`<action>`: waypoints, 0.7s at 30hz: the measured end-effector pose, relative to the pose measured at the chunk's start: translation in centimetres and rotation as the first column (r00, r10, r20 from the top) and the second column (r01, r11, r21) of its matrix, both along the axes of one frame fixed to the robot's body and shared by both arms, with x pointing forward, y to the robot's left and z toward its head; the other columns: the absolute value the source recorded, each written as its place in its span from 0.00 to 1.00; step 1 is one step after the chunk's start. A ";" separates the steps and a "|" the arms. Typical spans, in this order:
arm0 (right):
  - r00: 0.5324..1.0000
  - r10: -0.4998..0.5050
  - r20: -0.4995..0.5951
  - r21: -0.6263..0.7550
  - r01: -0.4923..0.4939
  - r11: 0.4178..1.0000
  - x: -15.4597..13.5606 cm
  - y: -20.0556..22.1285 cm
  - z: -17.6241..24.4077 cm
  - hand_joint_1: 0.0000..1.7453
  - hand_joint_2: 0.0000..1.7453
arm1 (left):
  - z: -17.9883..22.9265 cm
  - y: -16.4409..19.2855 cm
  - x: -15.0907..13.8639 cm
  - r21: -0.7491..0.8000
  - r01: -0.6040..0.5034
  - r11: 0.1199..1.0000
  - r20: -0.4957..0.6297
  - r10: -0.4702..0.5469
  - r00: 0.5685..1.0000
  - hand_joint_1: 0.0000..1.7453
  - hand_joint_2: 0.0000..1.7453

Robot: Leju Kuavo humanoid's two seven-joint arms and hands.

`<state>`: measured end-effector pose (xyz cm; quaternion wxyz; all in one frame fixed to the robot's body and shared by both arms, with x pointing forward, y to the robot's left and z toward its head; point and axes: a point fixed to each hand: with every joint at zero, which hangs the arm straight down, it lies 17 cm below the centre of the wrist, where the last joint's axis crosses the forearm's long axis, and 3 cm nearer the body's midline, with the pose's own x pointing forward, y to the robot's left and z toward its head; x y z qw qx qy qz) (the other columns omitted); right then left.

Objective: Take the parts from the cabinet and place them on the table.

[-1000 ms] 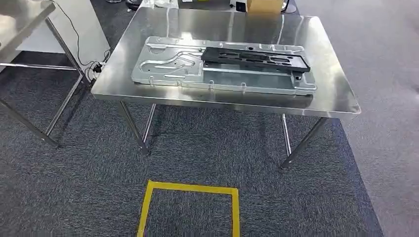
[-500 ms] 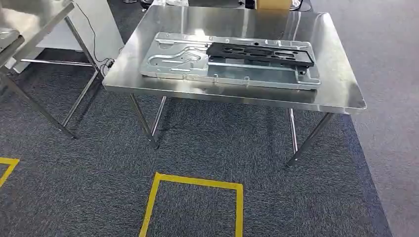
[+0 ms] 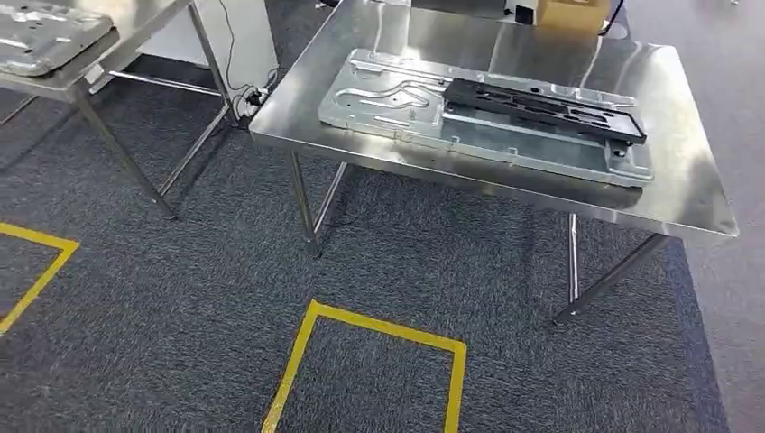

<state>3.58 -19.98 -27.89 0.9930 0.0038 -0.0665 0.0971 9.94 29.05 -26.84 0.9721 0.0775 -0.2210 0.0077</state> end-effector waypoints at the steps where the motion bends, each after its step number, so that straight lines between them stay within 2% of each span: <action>1: 1.000 0.000 0.000 0.000 0.000 1.000 0.0 0.0 0.0 0.00 0.00 | 0.0 0.1 -0.1 0.001 -0.001 1.000 -0.002 0.001 1.000 0.00 0.00; 14: 0.998 -0.021 -0.056 0.000 0.021 1.000 -1.0 0.1 -0.1 0.00 0.00 | 0.1 -0.3 0.3 -0.001 -0.002 1.000 0.009 0.002 1.000 0.00 0.00; 21: 0.998 -0.045 -0.036 -0.004 0.045 0.999 -0.5 -0.2 -0.1 0.00 0.00 | 0.3 0.7 0.7 0.020 -0.006 1.000 0.021 0.006 1.000 0.00 0.00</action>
